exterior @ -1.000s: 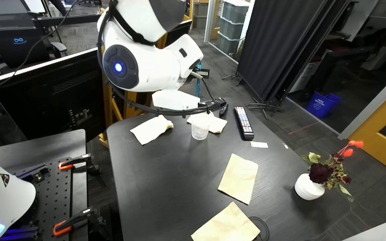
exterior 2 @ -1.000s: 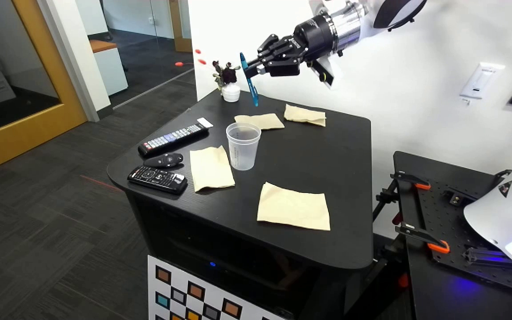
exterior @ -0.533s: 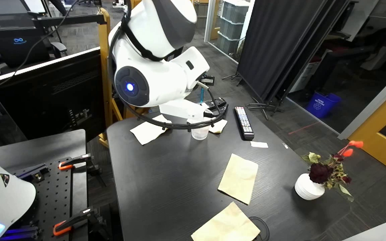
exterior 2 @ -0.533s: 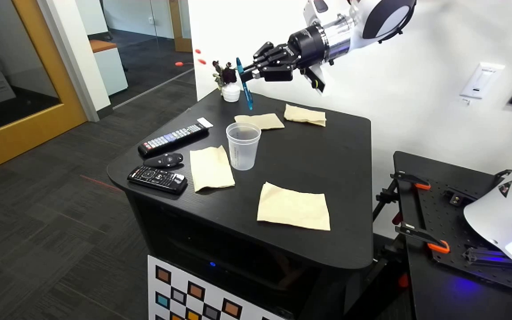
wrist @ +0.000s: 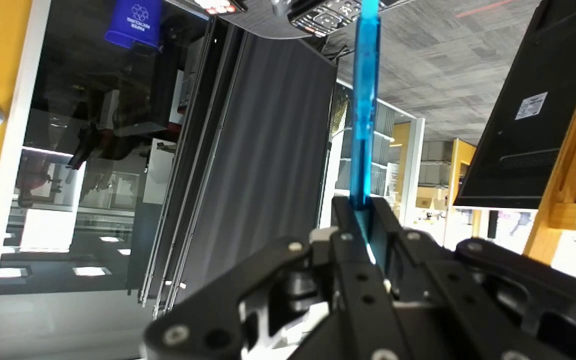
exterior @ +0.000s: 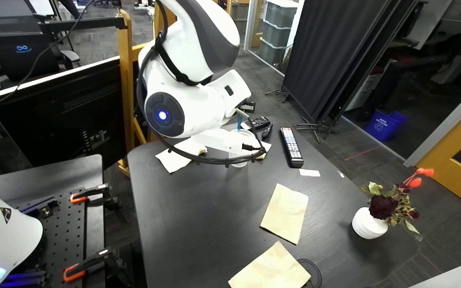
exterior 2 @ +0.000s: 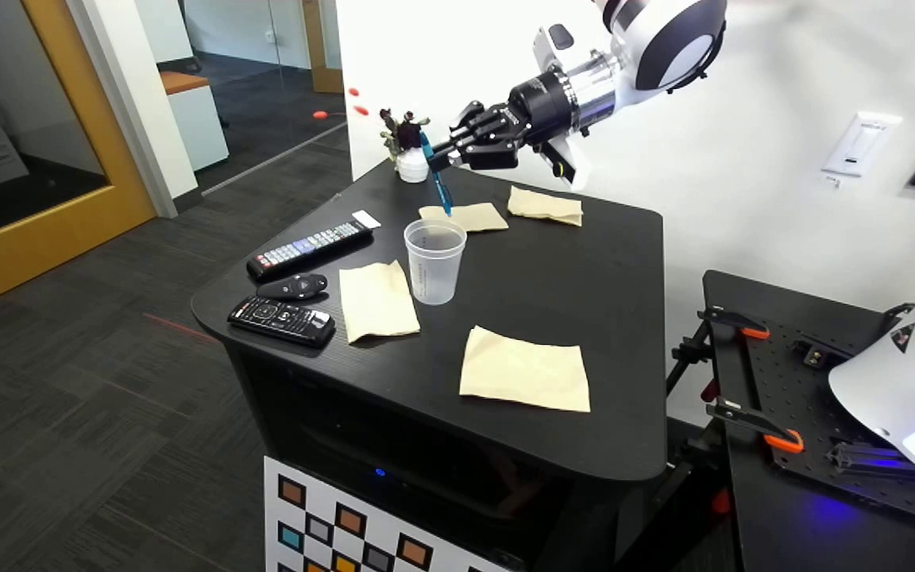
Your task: Put the green pen in the cup
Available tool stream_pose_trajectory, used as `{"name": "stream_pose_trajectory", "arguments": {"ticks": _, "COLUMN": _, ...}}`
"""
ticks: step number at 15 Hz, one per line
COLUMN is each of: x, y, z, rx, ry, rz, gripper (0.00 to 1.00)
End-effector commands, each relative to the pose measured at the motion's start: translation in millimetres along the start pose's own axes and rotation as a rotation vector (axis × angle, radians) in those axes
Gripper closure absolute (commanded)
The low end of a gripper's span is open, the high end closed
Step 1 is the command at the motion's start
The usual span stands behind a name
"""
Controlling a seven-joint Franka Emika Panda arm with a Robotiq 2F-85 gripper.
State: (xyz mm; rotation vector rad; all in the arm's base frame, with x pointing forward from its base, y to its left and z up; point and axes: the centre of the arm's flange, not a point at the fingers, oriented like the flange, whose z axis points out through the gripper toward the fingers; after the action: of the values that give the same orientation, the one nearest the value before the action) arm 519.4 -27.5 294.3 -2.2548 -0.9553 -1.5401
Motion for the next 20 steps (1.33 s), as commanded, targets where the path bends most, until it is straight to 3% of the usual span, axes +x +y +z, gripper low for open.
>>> {"name": "stream_pose_trajectory", "arguments": {"ticks": 1, "x": -17, "y": -5, "z": 15, "rx": 0.011, "ry": 0.015, "rz": 0.016, "gripper": 0.97}}
{"name": "stream_pose_trajectory", "arguments": {"ticks": 12, "x": -65, "y": -20, "z": 28, "rx": 0.043, "ry": -0.048, "rz": 0.075, "gripper": 0.97}}
{"name": "stream_pose_trajectory", "arguments": {"ticks": 13, "x": -67, "y": -21, "z": 29, "rx": 0.042, "ry": -0.058, "rz": 0.08, "gripper": 0.63}}
{"name": "stream_pose_trajectory", "arguments": {"ticks": 15, "x": -72, "y": -22, "z": 30, "rx": 0.041, "ry": -0.062, "rz": 0.086, "gripper": 0.57}}
{"name": "stream_pose_trajectory", "arguments": {"ticks": 20, "x": -66, "y": -21, "z": 27, "rx": 0.029, "ry": -0.051, "rz": 0.088, "gripper": 0.18}}
